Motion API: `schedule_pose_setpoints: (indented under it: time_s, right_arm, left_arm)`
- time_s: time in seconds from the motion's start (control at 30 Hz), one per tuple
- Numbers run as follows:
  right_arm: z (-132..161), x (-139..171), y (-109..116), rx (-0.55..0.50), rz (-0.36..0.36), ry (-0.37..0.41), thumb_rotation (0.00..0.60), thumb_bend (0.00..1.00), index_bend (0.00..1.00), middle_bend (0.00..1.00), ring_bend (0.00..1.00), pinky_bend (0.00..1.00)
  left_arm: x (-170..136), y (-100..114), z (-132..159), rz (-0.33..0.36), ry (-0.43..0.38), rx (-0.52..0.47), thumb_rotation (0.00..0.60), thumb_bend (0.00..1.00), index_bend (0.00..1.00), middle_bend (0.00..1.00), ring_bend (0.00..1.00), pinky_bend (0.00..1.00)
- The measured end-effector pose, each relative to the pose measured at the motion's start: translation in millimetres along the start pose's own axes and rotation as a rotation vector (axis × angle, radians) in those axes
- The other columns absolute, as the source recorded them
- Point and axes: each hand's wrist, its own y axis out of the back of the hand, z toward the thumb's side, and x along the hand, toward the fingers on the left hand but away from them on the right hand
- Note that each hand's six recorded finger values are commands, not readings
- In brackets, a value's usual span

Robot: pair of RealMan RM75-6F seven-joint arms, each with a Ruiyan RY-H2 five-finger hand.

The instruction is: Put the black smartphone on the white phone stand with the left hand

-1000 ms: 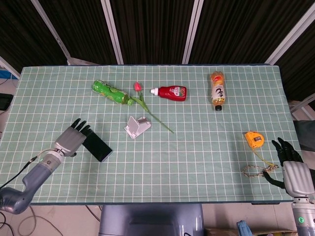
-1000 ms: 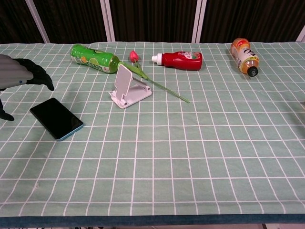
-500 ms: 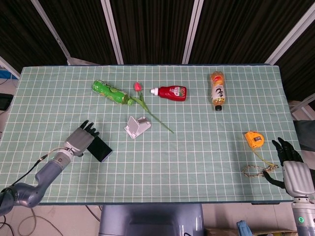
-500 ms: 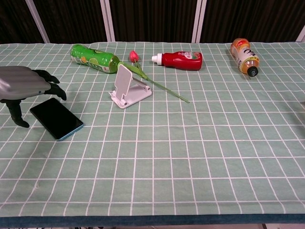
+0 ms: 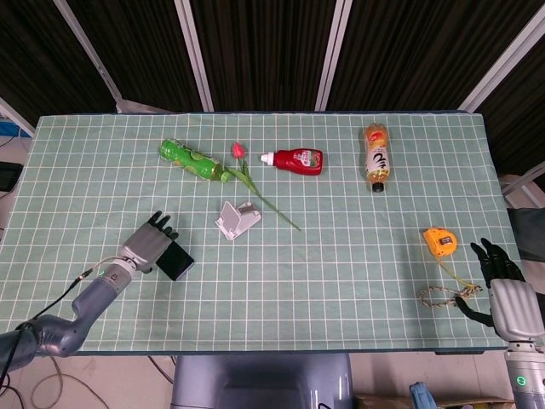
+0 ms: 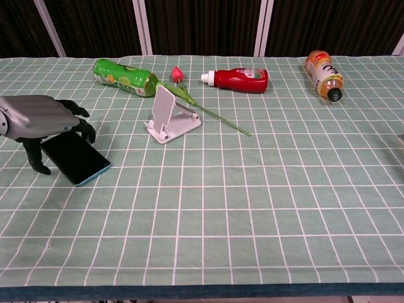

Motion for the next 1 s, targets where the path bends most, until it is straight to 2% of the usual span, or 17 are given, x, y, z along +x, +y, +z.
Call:
schedule_pose_setpoints:
  time_s: [0.5,0.7,0.83,1.0]
  right_arm:
    - [0.1,-0.2,0.0,-0.004,0.001,-0.001,0.600,0.32,0.10,0.05,0.00,0.19]
    - [0.1,0.0,0.2,-0.004,0.000,0.000,0.600,0.32,0.10,0.05,0.00,0.19]
    - [0.2,-0.1,0.1,-0.004,0.001,0.000,0.600,0.32,0.10,0.05,0.00,0.19]
    - [0.2,-0.1,0.1,-0.004,0.001,0.000,0.600,0.32,0.10,0.05,0.00,0.19]
  left_arm:
    - [3.4,-2.9,8.8,-0.004,-0.015,0.009,0.600,0.10,0.29,0.28,0.00,0.00]
    - [3.5,-5.3,11.2,-0.002,-0.016,0.014,0.600,0.27,0.40,0.41,0.01,0.00]
    - [4.0,-4.4,11.8,0.008,-0.014,0.013,0.600,0.30,0.47,0.48,0.05,0.00]
    - [4.0,-2.9,11.9,0.022,-0.007,0.003,0.600,0.30,0.51,0.53,0.09,0.00]
